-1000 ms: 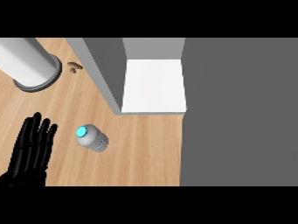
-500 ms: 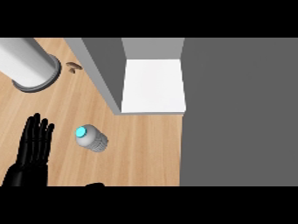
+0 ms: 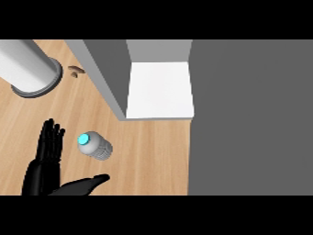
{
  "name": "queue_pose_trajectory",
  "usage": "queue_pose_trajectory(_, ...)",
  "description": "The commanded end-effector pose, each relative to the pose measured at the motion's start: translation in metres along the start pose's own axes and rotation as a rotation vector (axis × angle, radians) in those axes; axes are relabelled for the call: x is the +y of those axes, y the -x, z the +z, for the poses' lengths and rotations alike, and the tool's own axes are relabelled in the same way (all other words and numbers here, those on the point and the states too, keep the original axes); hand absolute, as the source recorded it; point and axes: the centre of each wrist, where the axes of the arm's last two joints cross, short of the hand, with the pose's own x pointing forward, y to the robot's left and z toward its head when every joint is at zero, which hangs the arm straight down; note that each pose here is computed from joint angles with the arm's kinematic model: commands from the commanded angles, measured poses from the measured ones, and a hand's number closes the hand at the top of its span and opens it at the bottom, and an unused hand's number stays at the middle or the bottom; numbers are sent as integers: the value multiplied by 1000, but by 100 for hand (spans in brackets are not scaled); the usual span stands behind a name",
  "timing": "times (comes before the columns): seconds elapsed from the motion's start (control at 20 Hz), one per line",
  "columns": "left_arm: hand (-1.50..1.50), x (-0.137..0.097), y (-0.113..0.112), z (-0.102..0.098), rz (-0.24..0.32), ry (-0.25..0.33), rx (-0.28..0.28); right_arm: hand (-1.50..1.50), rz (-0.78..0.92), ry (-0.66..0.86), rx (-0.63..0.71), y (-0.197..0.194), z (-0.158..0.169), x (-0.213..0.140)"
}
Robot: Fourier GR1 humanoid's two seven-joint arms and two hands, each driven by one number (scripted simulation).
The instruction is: Pick up the bottled water, place it into the cabinet and close the cabinet
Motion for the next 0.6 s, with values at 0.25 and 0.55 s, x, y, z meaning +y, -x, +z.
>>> queue_pose_trajectory(0.25, -150, 3, 74, -6, 19, -75, 33, -150, 16, -7, -42, -37, 14, 0)
queue_pose_trajectory(0.55, -150, 27, 108, -8, 10, -86, 15, -150, 14, -3, -38, -44, 19, 5)
